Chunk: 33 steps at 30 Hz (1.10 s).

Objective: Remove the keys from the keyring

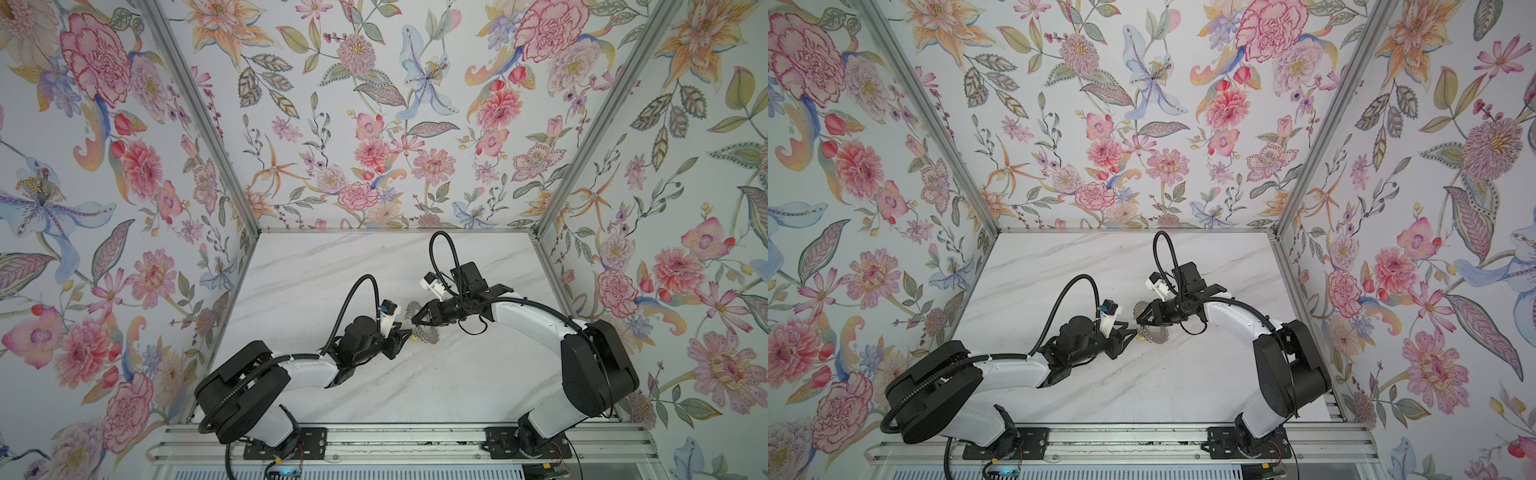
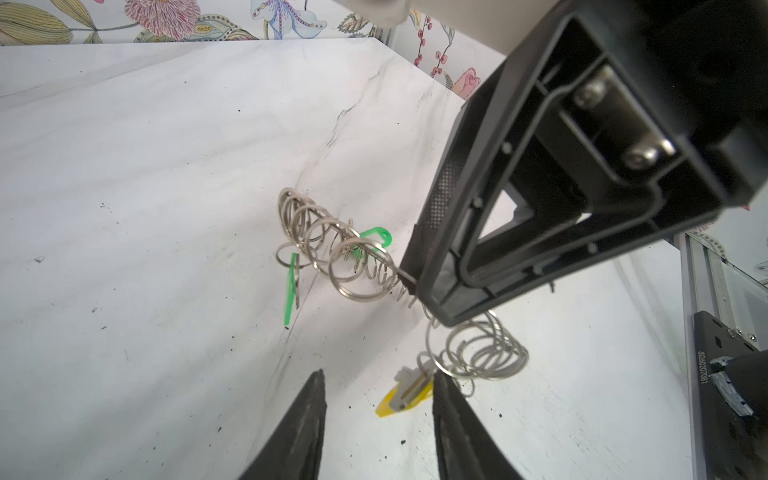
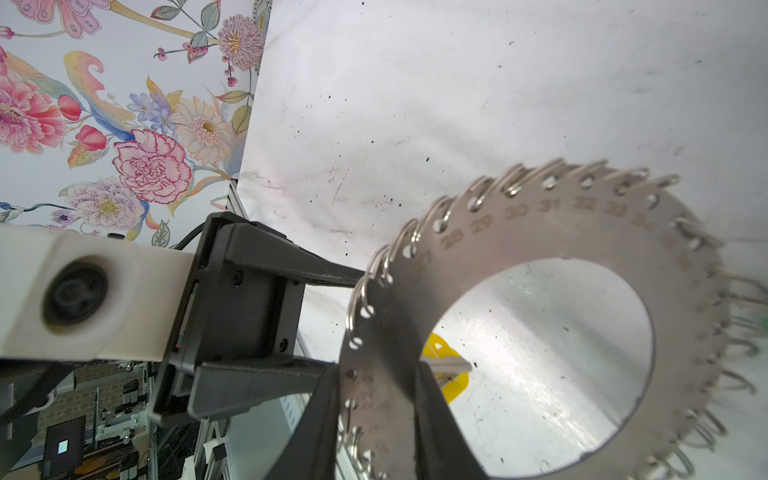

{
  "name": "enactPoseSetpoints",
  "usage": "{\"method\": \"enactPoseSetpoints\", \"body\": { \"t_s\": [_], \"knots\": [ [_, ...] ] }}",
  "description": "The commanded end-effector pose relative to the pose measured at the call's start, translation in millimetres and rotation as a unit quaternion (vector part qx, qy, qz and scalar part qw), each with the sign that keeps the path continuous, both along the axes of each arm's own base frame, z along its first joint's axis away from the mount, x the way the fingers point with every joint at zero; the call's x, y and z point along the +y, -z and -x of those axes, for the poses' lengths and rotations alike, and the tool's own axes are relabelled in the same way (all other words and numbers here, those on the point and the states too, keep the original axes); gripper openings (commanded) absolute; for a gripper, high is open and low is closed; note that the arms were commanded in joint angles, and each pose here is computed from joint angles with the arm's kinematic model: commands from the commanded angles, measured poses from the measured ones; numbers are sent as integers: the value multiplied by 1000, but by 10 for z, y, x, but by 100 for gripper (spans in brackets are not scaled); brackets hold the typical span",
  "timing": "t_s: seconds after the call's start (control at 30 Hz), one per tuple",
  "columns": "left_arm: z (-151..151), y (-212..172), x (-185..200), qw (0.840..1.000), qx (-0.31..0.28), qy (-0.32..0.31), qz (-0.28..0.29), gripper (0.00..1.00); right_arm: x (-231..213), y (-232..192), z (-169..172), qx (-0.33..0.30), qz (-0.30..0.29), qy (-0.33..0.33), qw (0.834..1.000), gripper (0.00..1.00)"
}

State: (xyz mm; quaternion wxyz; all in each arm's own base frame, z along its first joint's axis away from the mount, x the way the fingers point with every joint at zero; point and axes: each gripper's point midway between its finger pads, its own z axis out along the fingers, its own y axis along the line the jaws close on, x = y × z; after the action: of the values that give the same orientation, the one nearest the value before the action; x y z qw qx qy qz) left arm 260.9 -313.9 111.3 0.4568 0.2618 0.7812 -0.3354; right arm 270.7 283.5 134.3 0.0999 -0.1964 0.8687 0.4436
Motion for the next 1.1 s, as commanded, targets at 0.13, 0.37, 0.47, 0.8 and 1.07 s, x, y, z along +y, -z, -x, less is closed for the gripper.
{"method": "enactPoseSetpoints", "body": {
  "t_s": [0.13, 0.37, 0.47, 0.8, 1.07],
  "knots": [
    [19, -79, -106, 1000, -14, 7, 11, 42, 59, -205, 8, -21, -24, -8, 999, 24],
    [68, -121, -227, 999, -18, 32, 21, 42, 56, -216, 7, -23, -25, -6, 999, 24],
    [115, -109, -275, 999, -16, 45, 23, 42, 56, -214, 5, -23, -24, -6, 999, 24],
    [164, -125, -17, 999, -23, -4, 42, 45, 51, -166, -4, -20, -22, -5, 1000, 24],
    [192, -220, -17, 998, -35, -7, 54, 45, 81, -188, -23, -21, -27, -5, 999, 24]
  ]
}}
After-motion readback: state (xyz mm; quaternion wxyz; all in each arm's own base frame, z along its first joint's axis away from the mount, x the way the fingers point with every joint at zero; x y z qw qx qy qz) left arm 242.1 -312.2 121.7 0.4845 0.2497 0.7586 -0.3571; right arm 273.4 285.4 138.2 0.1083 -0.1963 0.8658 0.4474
